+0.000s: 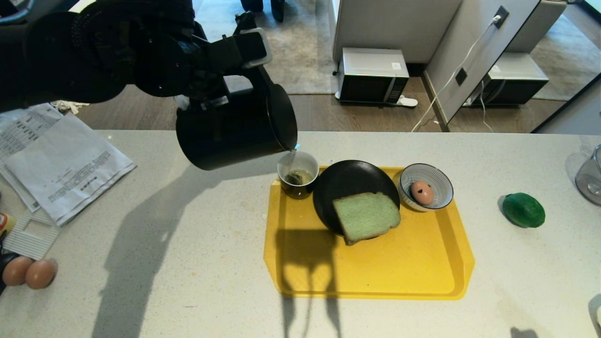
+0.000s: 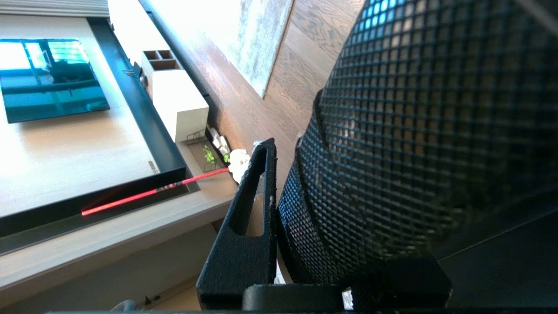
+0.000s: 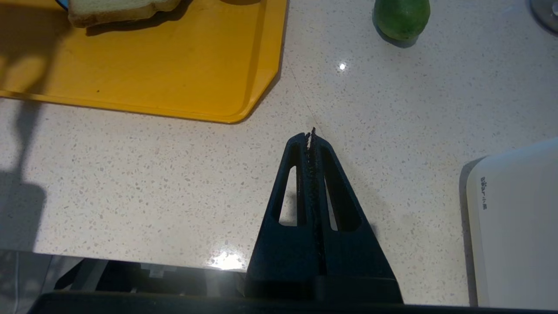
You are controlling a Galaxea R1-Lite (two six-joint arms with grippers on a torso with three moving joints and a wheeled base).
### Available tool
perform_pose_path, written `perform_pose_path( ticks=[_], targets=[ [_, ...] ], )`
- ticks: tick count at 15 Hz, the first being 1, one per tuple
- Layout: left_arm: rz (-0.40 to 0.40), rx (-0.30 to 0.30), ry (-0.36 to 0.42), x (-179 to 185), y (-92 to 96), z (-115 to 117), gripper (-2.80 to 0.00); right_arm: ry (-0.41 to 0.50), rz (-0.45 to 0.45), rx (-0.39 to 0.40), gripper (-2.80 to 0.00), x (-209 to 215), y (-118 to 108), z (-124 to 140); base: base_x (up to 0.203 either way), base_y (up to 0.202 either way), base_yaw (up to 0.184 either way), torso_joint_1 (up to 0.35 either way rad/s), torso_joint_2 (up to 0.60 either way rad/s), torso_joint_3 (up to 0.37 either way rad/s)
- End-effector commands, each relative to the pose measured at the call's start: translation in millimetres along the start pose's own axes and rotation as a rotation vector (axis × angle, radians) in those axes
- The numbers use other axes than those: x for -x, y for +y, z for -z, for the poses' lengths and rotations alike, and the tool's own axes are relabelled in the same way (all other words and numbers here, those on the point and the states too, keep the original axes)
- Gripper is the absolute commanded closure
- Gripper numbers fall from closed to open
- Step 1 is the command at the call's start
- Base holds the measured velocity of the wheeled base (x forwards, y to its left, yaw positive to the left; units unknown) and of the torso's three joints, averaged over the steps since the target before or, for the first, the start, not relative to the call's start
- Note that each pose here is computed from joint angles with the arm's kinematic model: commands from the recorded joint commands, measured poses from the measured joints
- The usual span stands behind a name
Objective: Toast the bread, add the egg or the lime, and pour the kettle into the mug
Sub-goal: Pour water into a cup
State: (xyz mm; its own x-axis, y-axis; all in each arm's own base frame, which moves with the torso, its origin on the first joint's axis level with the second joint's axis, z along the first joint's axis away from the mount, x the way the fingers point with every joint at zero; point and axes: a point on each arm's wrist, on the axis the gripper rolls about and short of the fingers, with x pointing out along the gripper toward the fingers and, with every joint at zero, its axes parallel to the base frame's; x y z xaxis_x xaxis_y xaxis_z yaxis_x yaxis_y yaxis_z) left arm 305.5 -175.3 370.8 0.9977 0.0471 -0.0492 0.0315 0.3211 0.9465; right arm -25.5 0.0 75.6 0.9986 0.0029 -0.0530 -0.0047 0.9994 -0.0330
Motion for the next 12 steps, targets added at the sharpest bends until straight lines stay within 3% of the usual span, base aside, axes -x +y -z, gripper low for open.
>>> perform_pose_path(
  ticks=[1,12],
  targets=[
    [-0.01,0.0,-0.002,4,4.5,1,0.0,0.001,0.0,0.001,0.0,0,0,0,0.0,0.0,0.0,0.0,0.0,0.0],
    [0.011,-0.013,-0.007,1,-5.6,-6,0.0,0.001,0.0,0.002,0.0,0,0,0,0.0,0.0,0.0,0.0,0.0,0.0]
  ],
)
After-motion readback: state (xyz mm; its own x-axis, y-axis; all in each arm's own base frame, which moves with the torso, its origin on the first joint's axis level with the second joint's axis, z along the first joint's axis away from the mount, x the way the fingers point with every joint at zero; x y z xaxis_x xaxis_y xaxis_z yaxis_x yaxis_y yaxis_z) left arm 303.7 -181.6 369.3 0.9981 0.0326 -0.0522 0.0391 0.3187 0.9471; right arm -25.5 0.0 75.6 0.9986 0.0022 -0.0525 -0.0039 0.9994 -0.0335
